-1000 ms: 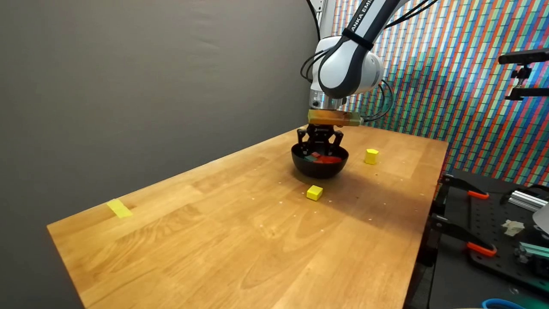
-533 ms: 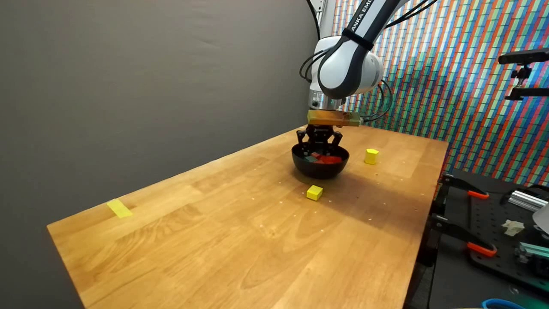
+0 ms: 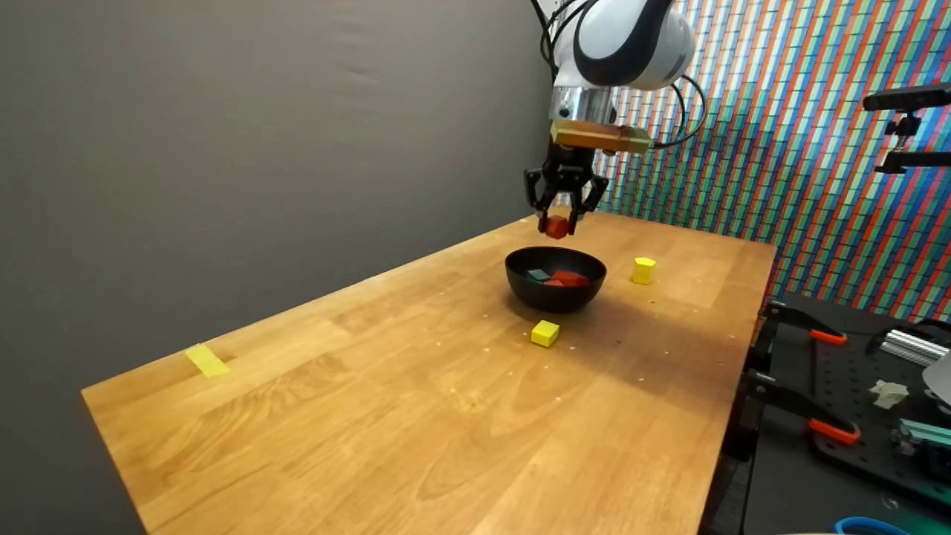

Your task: Remove all the blocks from the black bowl and place them on the table

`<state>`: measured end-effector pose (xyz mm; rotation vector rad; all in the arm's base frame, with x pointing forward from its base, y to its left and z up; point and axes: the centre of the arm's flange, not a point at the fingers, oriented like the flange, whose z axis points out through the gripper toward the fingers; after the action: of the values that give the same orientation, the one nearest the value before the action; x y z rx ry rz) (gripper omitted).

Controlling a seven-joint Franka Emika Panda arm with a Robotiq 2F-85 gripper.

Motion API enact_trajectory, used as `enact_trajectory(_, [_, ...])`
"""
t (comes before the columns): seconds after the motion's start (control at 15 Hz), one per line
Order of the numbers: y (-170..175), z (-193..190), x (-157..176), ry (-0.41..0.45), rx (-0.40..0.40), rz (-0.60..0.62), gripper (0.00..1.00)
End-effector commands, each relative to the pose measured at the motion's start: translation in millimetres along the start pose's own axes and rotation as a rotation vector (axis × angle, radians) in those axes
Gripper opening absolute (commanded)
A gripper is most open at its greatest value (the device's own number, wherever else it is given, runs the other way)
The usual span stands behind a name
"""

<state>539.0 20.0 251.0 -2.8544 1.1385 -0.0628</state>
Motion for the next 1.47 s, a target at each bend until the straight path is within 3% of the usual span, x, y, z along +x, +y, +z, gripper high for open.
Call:
enact_trajectory(0.0, [50.7, -56.9, 16.1, 0.126, 0.01, 0.119, 0.28])
enact_trajectory(0.13, [69.6, -51.5, 41.5, 0.173, -0.009, 0.182, 0.28])
enact_trajectory(0.27, [76.1, -21.8, 69.6, 0.158, -0.034, 0.227, 0.28])
enact_trajectory(0.67, [54.9, 65.1, 97.6, 0.063, -0.111, 0.23, 0.28])
enact_trajectory(0.73, [52.9, 71.6, 98.6, 0.053, -0.121, 0.226, 0.7])
enact_trajectory(0.8, [52.1, 72.0, 98.7, 0.033, -0.123, 0.217, 0.77])
enact_trajectory(0.93, [53.1, 48.8, 93.0, 0.012, -0.114, 0.197, 0.92])
enact_trajectory(1.0, [54.9, 22.5, 85.6, 0.046, -0.127, 0.177, 0.99])
enact_trajectory(1.4, [74.0, -78.5, 26.0, -0.111, -0.225, -0.135, 1.0])
